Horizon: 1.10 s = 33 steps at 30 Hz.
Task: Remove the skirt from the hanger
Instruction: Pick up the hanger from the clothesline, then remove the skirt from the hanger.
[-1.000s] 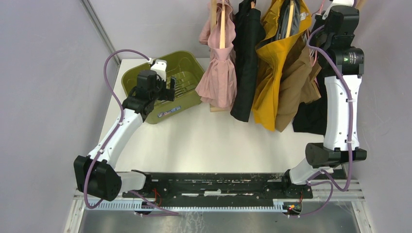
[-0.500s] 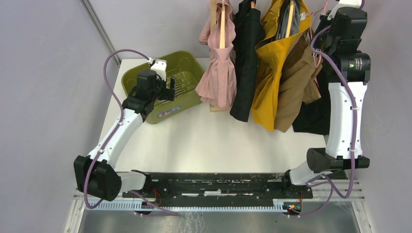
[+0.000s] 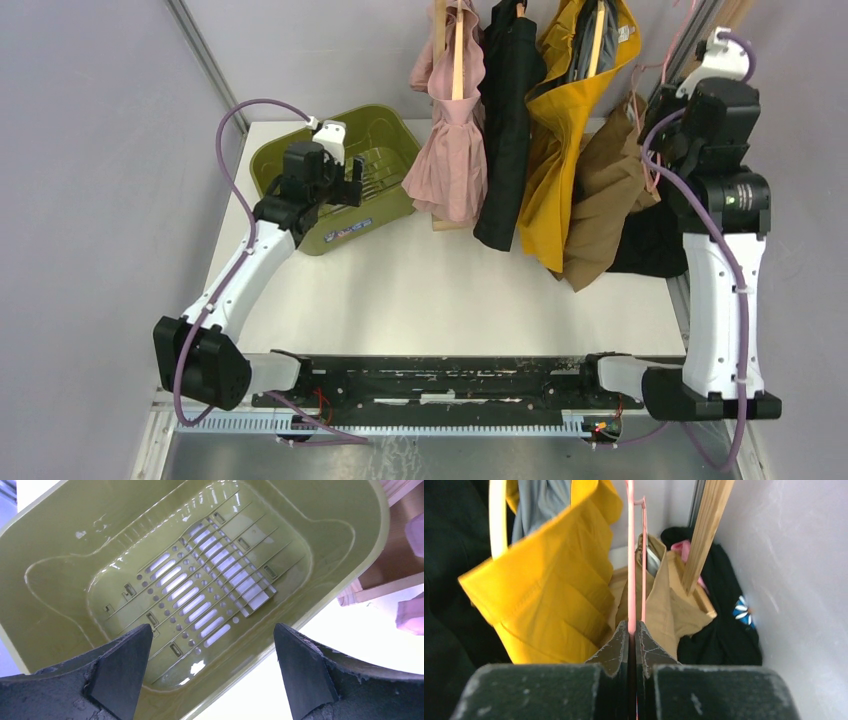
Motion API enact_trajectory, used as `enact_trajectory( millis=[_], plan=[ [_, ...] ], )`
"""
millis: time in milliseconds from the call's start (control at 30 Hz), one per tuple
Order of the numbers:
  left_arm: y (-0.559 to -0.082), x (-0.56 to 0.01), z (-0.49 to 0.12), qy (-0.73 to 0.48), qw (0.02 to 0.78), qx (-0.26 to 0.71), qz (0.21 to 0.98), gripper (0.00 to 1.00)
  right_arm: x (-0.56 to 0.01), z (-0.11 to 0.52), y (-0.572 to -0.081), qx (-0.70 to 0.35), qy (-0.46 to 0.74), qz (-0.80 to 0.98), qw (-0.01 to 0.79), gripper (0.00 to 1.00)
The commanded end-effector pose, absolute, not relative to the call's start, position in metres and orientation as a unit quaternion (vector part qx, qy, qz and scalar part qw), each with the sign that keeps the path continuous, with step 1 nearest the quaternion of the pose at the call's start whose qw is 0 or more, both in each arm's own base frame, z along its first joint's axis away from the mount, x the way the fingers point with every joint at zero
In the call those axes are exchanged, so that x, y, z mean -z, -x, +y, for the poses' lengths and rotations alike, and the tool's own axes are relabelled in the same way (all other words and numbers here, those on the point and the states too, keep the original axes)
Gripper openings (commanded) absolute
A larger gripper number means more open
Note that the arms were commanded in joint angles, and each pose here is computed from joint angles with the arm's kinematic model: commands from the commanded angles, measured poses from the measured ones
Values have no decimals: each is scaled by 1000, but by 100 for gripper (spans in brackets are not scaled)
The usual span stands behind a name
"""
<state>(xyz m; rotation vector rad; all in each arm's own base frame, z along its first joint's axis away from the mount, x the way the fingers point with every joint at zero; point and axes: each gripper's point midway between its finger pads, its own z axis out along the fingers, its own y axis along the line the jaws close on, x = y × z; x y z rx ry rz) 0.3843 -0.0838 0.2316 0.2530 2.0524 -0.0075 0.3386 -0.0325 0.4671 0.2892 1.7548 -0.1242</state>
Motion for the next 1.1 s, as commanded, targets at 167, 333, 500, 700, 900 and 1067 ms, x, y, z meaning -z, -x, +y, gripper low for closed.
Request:
enact_trajectory(
  millis=[167,333,500,700,900,1067],
  plan=[
    [-392,-278,-147,-149,524,136,827,87,-437,-5,-309,-30,-126,763,634,1],
    [-368,-284,-211,-246,495,189,812,88,-424,0,-281,-37,-114,771,626,1],
    [-347,-312,-281,-321,488,226,780,90,-417,6,-267,-49,-97,774,624,1],
    [-342,-330,-317,-356,488,225,764,90,-417,28,-249,-92,-49,779,618,1],
    [-352,-315,-315,-360,480,201,774,90,-417,58,-221,-150,29,786,599,1],
    [-352,-305,-320,-359,470,206,779,90,-426,64,-205,-151,68,784,598,1]
  ],
)
